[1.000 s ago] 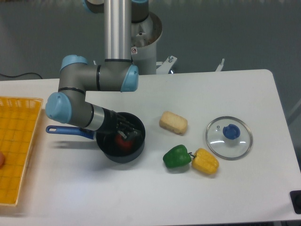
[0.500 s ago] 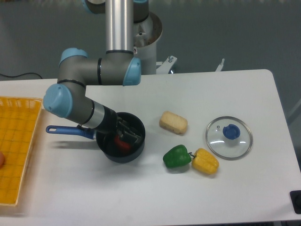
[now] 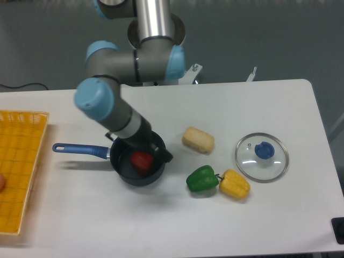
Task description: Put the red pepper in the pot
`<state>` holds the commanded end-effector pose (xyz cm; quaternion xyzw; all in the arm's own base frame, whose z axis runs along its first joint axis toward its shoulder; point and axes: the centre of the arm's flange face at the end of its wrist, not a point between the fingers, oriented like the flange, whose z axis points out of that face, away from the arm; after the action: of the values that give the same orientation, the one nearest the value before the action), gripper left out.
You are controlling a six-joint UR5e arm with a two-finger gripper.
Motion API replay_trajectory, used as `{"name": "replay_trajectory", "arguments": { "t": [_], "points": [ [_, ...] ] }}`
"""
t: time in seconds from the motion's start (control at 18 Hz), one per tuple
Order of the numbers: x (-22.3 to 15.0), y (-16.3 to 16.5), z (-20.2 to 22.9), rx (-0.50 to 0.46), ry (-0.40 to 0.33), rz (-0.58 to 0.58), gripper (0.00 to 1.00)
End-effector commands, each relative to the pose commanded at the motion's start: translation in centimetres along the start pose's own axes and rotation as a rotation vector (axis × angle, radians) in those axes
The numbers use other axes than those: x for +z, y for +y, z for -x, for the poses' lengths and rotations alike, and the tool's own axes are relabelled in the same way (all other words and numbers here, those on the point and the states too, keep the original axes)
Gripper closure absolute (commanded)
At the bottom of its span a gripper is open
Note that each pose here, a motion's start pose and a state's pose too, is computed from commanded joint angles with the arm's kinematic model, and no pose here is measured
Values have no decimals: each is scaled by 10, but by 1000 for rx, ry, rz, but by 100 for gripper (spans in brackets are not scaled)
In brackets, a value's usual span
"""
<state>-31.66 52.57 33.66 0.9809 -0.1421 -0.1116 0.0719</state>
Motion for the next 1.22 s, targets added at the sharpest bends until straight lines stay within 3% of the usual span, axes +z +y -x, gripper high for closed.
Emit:
{"name": "replay_trajectory", "arguments": {
  "t": [0.17, 0.33, 0.5, 0.67, 0.83, 1.22],
  "points": [
    [-3, 18, 31, 24, -3, -24, 0],
    [6, 44, 56, -19, 58, -128, 0],
    [11, 60, 73, 111, 67, -175, 0],
    [20, 72, 89, 148, 65, -172, 0],
    [31, 83, 109, 245, 56, -166, 0],
    [54, 112, 142, 229, 80, -185, 0]
  ]
}}
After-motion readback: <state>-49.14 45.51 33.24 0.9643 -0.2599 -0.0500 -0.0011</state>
